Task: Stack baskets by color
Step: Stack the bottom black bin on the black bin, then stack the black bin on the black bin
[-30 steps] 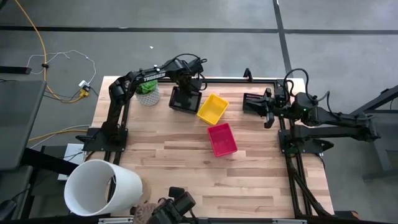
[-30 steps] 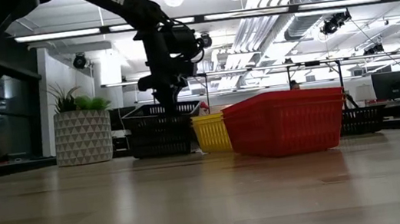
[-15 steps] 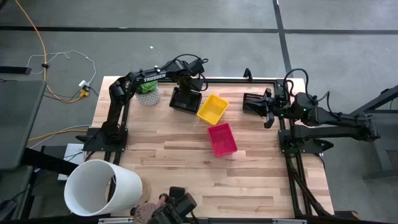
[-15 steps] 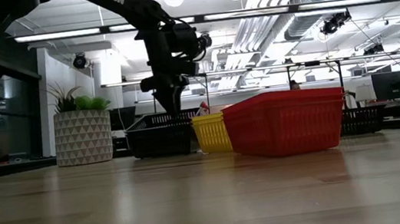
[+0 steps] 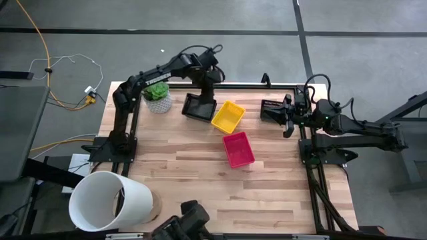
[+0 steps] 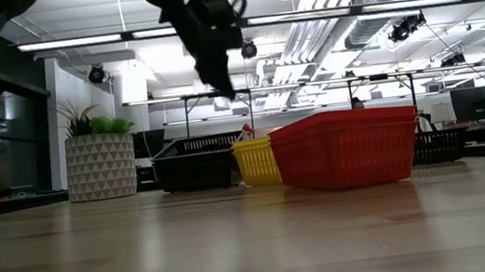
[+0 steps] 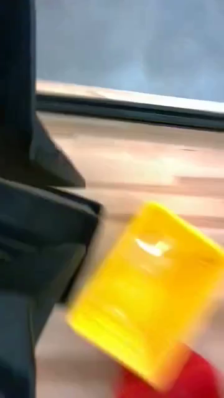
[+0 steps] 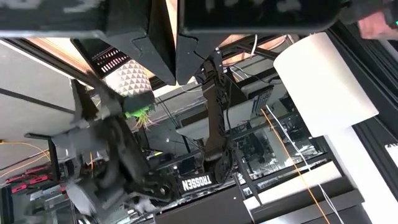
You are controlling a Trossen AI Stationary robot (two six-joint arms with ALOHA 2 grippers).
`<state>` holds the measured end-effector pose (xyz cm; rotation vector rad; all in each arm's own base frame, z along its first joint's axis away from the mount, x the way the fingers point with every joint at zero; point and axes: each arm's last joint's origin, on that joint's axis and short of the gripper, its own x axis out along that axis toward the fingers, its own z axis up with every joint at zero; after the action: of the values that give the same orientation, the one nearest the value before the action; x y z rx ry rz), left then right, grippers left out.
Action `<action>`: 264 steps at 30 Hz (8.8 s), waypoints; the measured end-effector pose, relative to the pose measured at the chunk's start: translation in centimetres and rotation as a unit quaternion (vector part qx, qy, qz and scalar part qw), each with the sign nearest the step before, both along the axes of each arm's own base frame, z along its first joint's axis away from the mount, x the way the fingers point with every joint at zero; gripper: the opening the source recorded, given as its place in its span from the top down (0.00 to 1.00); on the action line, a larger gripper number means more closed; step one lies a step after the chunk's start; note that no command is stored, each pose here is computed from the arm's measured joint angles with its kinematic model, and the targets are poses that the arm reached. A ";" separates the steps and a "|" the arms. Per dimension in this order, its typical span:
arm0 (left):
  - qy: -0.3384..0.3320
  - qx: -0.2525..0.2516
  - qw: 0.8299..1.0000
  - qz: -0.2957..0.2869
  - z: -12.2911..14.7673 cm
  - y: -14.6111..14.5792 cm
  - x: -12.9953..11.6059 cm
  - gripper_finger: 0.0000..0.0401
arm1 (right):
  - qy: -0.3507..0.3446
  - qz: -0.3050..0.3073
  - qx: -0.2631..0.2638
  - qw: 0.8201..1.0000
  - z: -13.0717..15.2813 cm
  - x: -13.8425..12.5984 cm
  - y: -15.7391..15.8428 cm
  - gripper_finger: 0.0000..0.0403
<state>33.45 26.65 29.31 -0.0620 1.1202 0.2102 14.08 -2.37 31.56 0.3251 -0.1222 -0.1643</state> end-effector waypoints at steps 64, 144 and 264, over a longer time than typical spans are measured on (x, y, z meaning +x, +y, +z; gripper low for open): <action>-0.555 0.024 0.831 0.010 7.4 -19.3 -11.5 1.00 | -0.014 -0.028 -0.029 0.999 0.4 -0.1 -0.1 1.00; -0.580 0.030 0.812 0.057 4.1 -23.3 -16.1 1.00 | 0.339 -0.571 0.380 0.643 -17.5 -3.4 -6.9 0.45; -0.603 0.029 0.796 0.052 4.6 -23.3 -16.2 1.00 | 0.123 -0.439 0.469 0.757 -14.9 28.9 -7.4 1.00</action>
<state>17.25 3.31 33.91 -0.1734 -0.1806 0.2426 43.02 -9.79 16.68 1.2468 0.0953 -1.2339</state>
